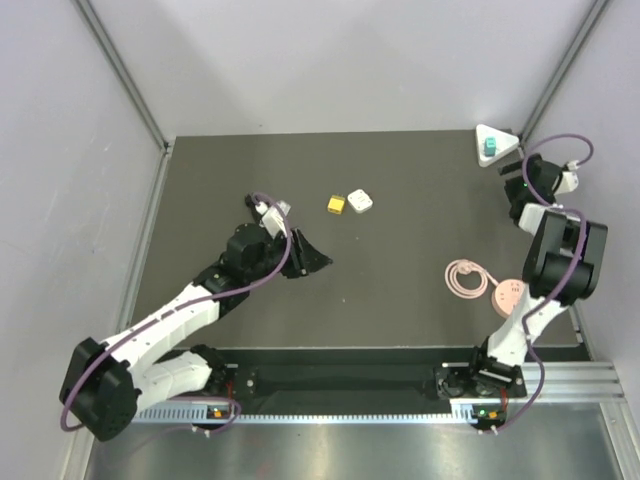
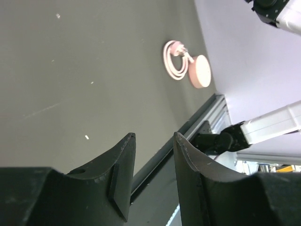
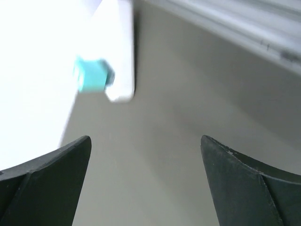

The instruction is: Pull the plug off the socket

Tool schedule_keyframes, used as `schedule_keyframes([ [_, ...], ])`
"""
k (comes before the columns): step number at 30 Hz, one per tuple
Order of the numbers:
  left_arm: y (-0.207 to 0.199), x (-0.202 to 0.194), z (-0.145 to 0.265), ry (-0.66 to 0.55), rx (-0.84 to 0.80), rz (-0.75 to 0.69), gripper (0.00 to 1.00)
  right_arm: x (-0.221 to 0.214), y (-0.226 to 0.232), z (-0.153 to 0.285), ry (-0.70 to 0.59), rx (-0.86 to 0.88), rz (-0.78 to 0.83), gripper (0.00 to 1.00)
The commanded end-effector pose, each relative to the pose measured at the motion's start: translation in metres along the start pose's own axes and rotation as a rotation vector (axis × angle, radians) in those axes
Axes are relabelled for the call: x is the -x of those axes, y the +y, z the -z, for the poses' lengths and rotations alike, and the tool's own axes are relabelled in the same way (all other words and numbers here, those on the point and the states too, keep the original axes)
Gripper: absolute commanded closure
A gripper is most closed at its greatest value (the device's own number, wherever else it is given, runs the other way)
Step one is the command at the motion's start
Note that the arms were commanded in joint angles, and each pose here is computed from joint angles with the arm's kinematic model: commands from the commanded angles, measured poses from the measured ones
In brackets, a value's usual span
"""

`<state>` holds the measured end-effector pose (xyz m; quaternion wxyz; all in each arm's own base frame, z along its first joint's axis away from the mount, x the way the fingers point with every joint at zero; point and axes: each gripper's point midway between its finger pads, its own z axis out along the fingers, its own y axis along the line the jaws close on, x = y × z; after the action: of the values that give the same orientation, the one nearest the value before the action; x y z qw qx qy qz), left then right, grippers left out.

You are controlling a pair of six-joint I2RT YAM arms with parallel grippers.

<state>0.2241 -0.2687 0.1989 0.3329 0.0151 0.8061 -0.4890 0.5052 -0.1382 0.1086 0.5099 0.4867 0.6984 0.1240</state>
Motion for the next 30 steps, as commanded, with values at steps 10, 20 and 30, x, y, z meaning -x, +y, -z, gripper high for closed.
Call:
schedule_keyframes([
  [10, -0.021, 0.025, -0.034, -0.029, -0.101, -0.01, 0.58, 0.044, 0.042, -0.11, -0.03, 0.273, -0.1, 0.0],
  [20, -0.018, 0.027, -0.045, -0.024, -0.101, -0.003, 0.58, 0.025, 0.041, -0.181, 0.043, 0.207, -0.156, 0.21],
  [30, -0.015, 0.026, -0.05, -0.006, -0.087, 0.013, 0.58, 0.012, 0.049, -0.197, 0.034, 0.184, -0.184, 0.43],
])
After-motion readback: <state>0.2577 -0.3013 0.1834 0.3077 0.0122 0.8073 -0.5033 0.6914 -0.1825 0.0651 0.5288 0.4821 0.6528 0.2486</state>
